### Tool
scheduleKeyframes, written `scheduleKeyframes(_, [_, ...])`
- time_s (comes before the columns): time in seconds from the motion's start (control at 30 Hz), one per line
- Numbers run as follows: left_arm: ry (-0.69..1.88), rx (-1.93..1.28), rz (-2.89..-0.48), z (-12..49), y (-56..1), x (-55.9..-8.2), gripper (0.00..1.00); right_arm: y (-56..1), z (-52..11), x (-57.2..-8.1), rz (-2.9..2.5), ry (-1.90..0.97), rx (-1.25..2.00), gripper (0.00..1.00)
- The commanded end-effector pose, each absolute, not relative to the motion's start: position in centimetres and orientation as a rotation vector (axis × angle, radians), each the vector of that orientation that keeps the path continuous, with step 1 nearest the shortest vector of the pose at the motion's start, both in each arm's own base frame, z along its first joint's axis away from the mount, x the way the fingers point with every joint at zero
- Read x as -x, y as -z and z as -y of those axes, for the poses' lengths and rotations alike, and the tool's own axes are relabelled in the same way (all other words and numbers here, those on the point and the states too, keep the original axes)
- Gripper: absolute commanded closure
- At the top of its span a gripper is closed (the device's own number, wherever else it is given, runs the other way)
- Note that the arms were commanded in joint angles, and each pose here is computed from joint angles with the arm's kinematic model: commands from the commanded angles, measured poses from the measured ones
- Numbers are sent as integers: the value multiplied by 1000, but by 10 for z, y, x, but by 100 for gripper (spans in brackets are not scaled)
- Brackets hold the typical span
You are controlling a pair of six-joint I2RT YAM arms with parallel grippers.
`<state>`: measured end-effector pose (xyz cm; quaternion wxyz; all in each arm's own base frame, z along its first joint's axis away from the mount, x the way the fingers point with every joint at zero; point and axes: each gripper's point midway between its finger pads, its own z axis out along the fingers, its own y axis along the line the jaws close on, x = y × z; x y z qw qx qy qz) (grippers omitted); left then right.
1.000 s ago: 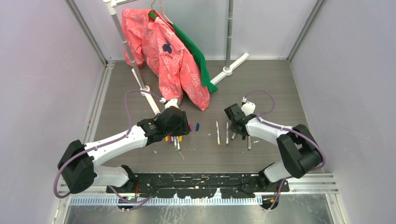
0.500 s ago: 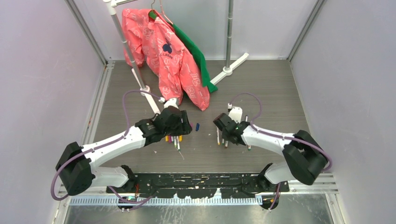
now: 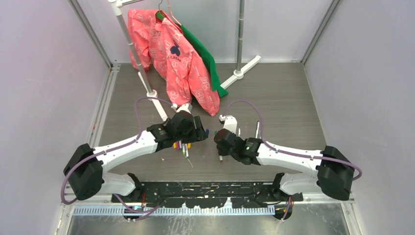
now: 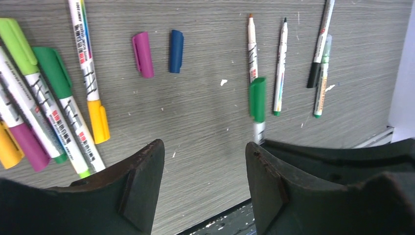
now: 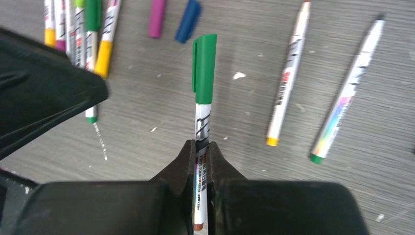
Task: Open the pen caps
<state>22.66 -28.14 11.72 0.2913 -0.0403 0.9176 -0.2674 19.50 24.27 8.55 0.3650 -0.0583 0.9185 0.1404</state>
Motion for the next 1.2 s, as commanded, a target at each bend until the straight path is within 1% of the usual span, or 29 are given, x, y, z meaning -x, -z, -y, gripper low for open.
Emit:
scheduleKeyframes(0.0, [861, 135, -2372, 305, -144, -238, 38, -105, -288, -192, -2294, -518, 222, 99])
scheduleKeyframes(0.23, [894, 182, -2394, 307, -134, -238, 38, -113, -320, -182, -2265, -604, 288, 99])
scheduleKeyframes(0.47, [889, 214, -2416, 306, -123, -237, 39, -125, -333, -178, -2230, -658, 306, 99])
scheduleKeyframes(0.7, [887, 248, -2419, 304, -119, -238, 46, -132, -333, -177, -2203, -688, 299, 99])
scheduleKeyframes(0.87, [897, 258, -2423, 306, -117, -239, 60, -133, -330, -178, -2191, -689, 296, 99])
scheduleKeyframes(1.0, [897, 263, -2427, 307, -115, -239, 77, -134, -329, -177, -2187, -689, 295, 99])
scheduleKeyframes(1.1, [895, 262, -2428, 307, -114, -239, 98, -132, -326, -177, -2189, -683, 293, 99])
scheduleKeyframes(1.13, [895, 262, -2426, 307, -113, -239, 100, -132, -326, -177, -2189, -682, 292, 99])
scheduleKeyframes(1.17, [896, 259, -2423, 306, -114, -239, 100, -130, -325, -177, -2191, -680, 291, 99])
